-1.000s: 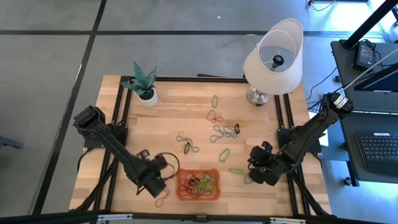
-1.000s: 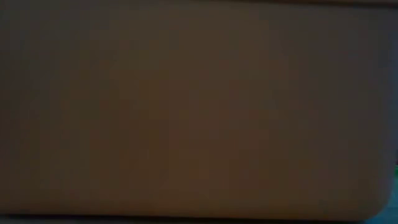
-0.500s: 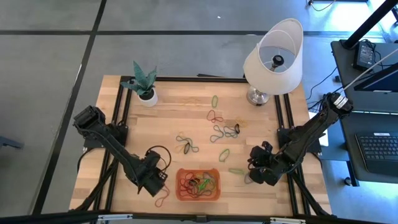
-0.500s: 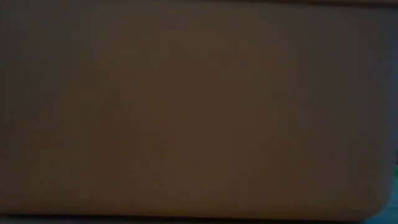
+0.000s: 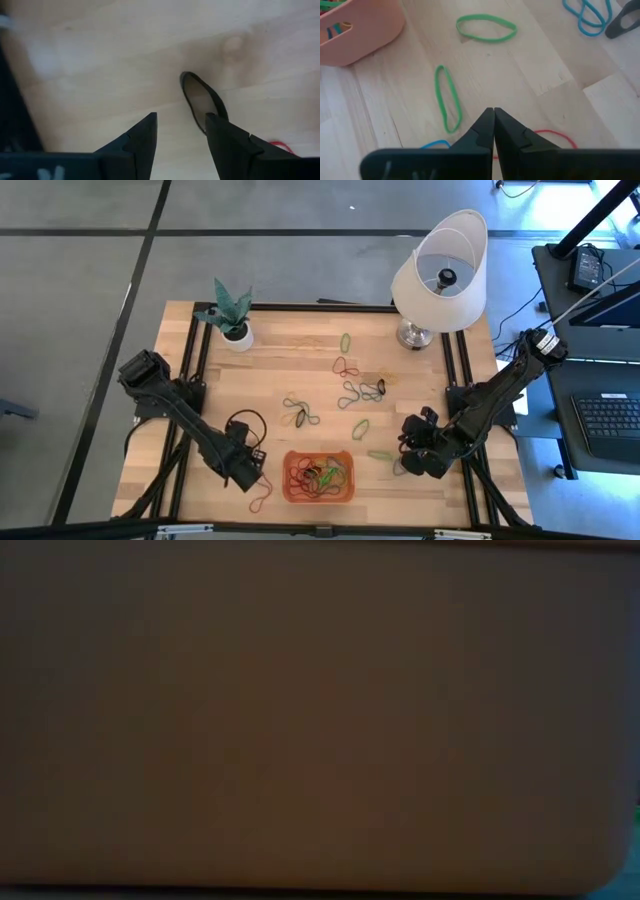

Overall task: Pick and place rubber bands into bin
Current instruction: Put the left black rubber band into the bin

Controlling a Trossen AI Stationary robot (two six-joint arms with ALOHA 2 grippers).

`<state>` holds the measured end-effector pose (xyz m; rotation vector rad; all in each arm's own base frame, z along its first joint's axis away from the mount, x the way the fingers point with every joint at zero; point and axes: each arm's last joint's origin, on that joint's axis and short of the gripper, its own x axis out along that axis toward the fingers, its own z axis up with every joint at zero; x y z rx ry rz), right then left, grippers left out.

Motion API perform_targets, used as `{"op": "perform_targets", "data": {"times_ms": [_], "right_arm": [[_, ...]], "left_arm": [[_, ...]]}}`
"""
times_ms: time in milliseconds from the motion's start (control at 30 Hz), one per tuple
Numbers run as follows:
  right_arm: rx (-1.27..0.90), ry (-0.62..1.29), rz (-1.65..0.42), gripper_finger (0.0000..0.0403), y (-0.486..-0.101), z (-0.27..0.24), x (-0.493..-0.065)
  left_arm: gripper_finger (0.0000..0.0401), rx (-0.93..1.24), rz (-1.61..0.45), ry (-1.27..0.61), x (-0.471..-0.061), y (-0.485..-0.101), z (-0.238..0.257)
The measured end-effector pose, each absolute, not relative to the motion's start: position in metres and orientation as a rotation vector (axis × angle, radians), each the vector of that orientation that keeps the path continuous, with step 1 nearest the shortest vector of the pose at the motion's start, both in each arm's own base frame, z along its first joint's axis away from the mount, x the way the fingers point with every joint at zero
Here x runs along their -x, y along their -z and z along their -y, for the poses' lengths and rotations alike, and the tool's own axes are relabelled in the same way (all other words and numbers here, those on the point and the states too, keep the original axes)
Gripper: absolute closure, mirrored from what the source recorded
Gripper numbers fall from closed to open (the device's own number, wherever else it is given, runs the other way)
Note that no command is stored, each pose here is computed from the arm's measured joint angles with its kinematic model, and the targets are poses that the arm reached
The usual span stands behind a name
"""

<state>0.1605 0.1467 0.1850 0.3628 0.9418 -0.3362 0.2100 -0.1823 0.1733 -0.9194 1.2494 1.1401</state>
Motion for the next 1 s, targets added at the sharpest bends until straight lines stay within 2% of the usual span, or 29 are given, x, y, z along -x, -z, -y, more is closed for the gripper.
{"op": "perform_targets", "data": {"times_ms": [400, 567, 700, 767, 867, 1000], "right_arm": [[-0.339, 0.336, -0.926, 0.0387, -0.185, -0.146, -0.161], [-0.334, 0.345, -0.914, 0.0387, -0.186, -0.146, -0.162], [-0.332, 0.345, -0.913, 0.0387, -0.186, -0.146, -0.162], [-0.323, 0.343, -0.916, 0.0387, -0.185, -0.145, -0.161], [-0.312, 0.337, -0.918, 0.0387, -0.185, -0.145, -0.161], [-0.312, 0.337, -0.917, 0.0387, -0.185, -0.145, -0.161]], "left_arm": [[0.0269, 0.925, -1.244, -1.158, -0.203, -0.153, 0.175], [0.0314, 0.954, -1.237, -1.129, -0.202, -0.145, 0.174], [0.037, 0.944, -1.246, -1.119, -0.202, -0.145, 0.174], [0.0392, 0.934, -1.27, -1.098, -0.202, -0.148, 0.175], [0.0397, 0.896, -1.3, -1.016, -0.206, -0.163, 0.179], [0.0397, 0.758, -1.276, -0.817, -0.216, -0.196, 0.184]]}}
